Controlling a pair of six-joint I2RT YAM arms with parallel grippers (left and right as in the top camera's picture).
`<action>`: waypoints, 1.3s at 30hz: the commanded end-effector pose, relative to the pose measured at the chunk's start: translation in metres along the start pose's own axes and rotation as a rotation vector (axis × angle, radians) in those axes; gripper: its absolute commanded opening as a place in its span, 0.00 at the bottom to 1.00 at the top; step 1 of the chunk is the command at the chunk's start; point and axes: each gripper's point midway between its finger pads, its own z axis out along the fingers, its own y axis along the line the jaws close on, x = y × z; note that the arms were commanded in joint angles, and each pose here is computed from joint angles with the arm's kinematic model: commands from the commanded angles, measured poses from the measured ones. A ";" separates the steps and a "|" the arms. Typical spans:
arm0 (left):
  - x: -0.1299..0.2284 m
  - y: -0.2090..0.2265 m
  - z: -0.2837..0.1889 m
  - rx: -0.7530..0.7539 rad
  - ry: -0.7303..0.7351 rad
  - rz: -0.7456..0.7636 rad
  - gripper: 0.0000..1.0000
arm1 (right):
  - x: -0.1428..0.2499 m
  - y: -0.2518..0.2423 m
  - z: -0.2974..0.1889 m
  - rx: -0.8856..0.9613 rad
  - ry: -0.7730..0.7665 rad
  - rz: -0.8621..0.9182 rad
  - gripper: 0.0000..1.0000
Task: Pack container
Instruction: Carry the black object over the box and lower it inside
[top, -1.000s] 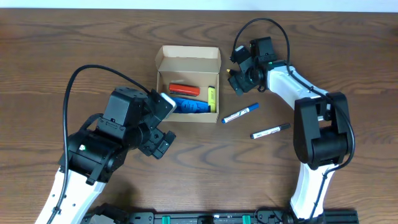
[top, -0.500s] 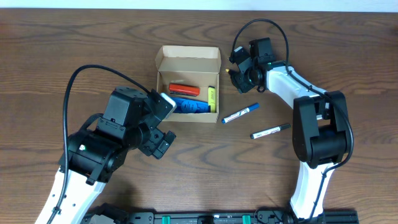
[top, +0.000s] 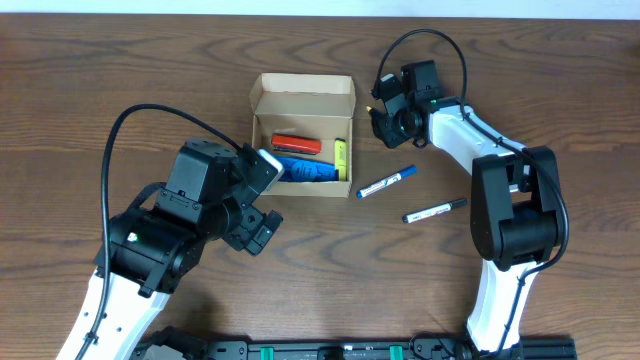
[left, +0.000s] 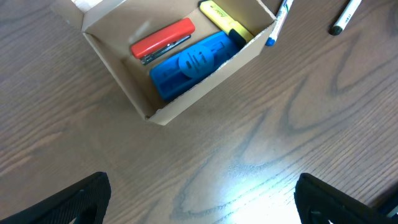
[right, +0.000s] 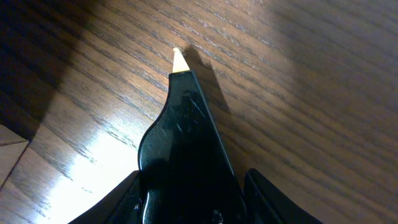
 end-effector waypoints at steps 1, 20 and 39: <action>-0.005 0.001 -0.006 -0.004 -0.022 -0.004 0.95 | 0.004 -0.001 -0.008 0.002 0.019 0.080 0.40; -0.005 0.001 -0.006 -0.004 -0.022 -0.004 0.95 | -0.066 0.045 -0.182 0.055 -0.276 0.024 0.32; -0.005 0.001 -0.006 -0.004 -0.022 -0.004 0.95 | -0.052 0.198 -0.132 -0.200 -0.205 -0.468 0.32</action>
